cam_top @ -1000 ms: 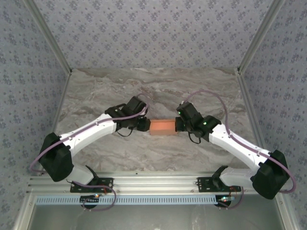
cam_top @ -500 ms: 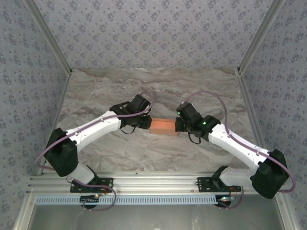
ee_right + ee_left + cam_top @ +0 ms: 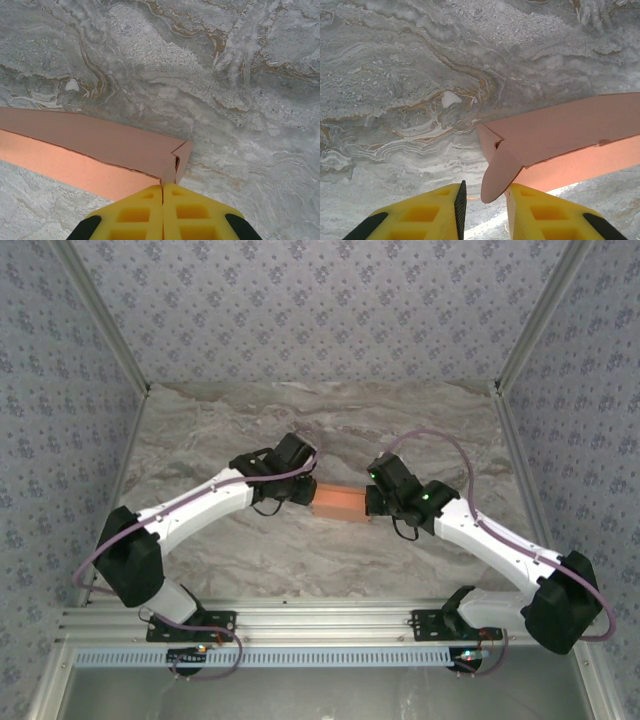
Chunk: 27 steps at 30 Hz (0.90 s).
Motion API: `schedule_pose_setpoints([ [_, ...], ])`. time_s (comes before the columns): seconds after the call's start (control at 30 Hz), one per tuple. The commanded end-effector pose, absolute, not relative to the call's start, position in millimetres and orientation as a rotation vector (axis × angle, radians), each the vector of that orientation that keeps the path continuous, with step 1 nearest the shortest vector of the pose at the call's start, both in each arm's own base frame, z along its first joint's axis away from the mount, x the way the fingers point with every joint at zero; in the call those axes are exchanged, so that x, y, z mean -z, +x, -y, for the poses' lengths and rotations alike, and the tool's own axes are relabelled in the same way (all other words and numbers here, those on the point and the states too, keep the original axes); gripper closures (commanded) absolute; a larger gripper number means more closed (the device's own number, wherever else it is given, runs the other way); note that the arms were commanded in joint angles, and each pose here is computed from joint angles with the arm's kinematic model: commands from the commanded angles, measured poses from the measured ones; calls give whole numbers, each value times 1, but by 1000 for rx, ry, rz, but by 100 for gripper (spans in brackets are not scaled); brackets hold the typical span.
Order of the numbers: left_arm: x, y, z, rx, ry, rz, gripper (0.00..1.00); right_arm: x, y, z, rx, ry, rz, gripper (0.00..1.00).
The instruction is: Fold the paper box
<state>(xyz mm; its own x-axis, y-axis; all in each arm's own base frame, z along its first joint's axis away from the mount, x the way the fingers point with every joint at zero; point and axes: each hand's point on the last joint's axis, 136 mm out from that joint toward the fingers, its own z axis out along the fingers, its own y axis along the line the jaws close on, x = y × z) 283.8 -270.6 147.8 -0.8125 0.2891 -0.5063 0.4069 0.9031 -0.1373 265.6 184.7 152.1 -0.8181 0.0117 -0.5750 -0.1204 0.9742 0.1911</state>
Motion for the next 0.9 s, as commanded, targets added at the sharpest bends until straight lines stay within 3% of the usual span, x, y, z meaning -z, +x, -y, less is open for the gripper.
schedule_pose_setpoints([
  [0.0, -146, 287, 273, 288, 552, -2577, 71, -151, 264, -184, -273, -72, -2529, 93],
  [0.1, -142, 289, 274, 273, 561, -2578, 74, -152, 265, -185, -276, -74, -2525, 93],
  [0.17, -142, 290, 275, 280, 562, -2577, 80, -153, 265, -185, -277, -73, -2524, 93],
  [0.23, -143, 288, 279, 311, 575, -2579, 92, -153, 265, -185, -277, -71, -2524, 93],
  [0.33, -144, 286, 283, 342, 579, -2587, 97, -152, 265, -185, -282, -65, -2528, 93],
  [0.87, -130, 281, 289, 378, 539, -2652, 98, -146, 266, -190, -300, 79, -2573, 93],
])
